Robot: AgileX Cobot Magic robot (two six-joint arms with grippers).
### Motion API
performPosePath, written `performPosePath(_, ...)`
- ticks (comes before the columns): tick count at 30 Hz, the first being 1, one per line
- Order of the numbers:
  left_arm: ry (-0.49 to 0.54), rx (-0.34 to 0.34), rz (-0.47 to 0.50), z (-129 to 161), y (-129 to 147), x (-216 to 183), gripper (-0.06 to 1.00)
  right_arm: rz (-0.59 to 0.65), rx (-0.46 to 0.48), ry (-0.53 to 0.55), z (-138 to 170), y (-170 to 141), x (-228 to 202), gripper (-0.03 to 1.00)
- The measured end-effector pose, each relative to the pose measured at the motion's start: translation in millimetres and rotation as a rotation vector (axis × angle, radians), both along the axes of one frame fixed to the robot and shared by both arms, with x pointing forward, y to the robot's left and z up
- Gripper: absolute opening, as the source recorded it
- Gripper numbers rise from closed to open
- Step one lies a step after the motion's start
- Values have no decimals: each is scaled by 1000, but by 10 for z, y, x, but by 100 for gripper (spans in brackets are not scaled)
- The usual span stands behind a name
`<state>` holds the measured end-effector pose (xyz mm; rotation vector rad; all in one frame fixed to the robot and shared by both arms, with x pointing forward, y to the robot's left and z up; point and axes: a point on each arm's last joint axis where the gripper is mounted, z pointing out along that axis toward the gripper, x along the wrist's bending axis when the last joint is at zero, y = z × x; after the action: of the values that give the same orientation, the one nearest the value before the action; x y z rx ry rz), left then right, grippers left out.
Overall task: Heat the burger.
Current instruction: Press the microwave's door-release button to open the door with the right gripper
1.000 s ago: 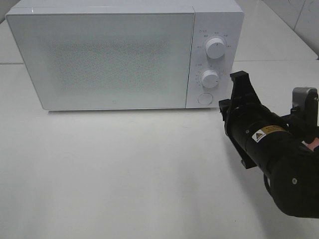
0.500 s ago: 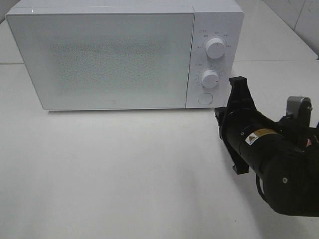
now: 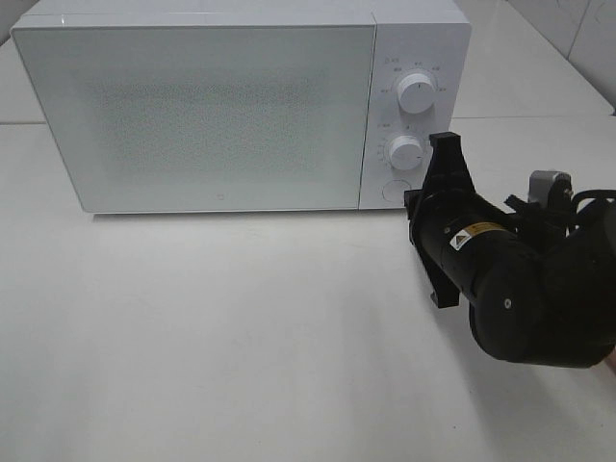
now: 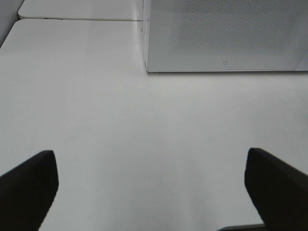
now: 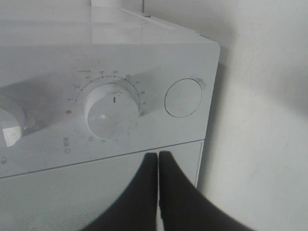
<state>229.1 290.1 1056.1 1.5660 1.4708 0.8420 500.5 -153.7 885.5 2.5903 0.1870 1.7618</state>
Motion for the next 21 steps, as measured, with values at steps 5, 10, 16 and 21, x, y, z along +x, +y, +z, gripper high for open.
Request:
performPosePath(5, 0, 0, 0, 0, 0, 0, 97, -26, 12, 24, -66, -29, 112, 1)
performPosePath(10, 0, 0, 0, 0, 0, 0, 97, -31, 29, 42, -122, -35, 219, 1)
performPosePath(16, 0, 0, 0, 0, 0, 0, 97, -52, 55, 66, -191, -52, 330, 1)
performPosePath(21, 0, 0, 0, 0, 0, 0, 97, -48, 54, 83, -253, -26, 388, 1)
